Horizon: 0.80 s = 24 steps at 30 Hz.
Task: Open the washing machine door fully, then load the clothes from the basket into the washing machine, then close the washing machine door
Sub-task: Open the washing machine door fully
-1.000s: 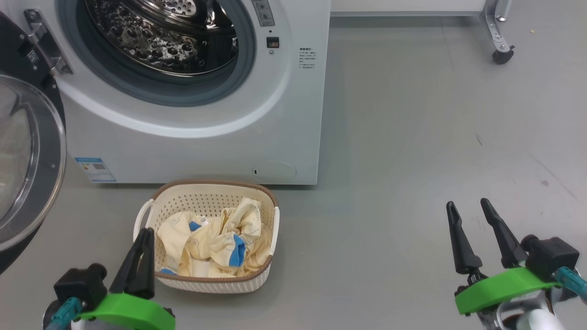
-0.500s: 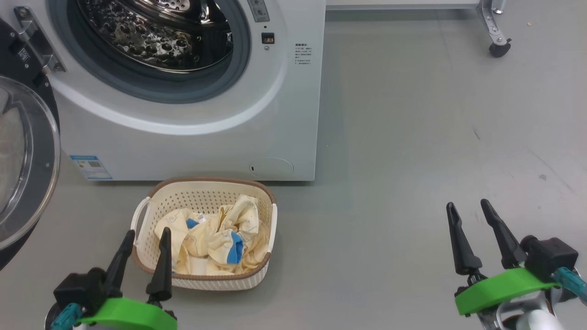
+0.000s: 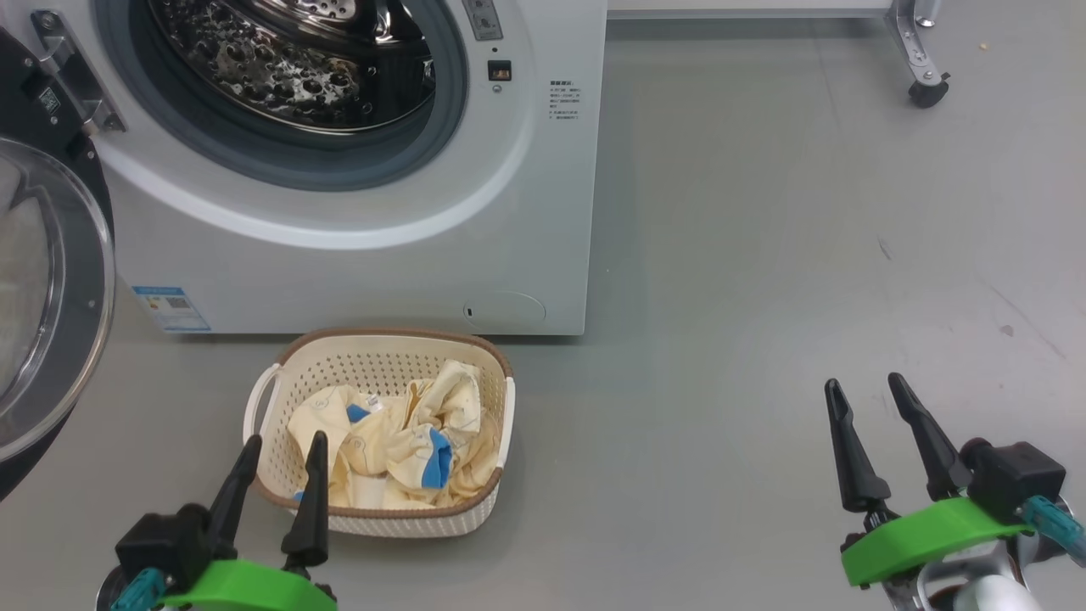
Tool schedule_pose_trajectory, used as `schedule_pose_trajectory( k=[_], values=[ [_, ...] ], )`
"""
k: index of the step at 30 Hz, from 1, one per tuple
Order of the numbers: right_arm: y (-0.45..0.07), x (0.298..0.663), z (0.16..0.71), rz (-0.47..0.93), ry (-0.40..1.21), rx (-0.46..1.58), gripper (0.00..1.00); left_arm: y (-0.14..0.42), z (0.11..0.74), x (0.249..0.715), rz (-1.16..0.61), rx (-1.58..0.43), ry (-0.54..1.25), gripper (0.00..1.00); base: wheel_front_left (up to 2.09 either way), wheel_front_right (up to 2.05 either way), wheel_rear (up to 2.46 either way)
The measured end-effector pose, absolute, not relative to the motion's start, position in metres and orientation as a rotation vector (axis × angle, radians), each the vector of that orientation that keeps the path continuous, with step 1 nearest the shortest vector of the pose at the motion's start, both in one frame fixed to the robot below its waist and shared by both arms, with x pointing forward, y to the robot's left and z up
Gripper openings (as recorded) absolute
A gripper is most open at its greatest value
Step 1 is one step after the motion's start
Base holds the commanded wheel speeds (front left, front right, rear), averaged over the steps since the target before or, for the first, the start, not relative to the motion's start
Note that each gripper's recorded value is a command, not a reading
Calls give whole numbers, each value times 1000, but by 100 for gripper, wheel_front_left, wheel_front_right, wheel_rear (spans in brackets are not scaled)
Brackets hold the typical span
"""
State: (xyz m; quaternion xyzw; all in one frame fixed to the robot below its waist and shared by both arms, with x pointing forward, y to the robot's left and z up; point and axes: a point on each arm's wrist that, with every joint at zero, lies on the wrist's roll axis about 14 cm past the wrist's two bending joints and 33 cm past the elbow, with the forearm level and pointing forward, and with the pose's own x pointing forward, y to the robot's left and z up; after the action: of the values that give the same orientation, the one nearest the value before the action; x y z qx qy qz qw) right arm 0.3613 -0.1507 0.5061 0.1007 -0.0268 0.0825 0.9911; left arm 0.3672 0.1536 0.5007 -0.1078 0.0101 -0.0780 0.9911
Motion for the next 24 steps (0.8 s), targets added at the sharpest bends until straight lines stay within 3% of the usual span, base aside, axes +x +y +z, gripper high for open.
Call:
schedule_pose_trajectory(
  k=[24],
  values=[
    [-147,363,501,176,-36,204,100,154,486,365,-157,-211,46,100,0,0,0]
  ],
)
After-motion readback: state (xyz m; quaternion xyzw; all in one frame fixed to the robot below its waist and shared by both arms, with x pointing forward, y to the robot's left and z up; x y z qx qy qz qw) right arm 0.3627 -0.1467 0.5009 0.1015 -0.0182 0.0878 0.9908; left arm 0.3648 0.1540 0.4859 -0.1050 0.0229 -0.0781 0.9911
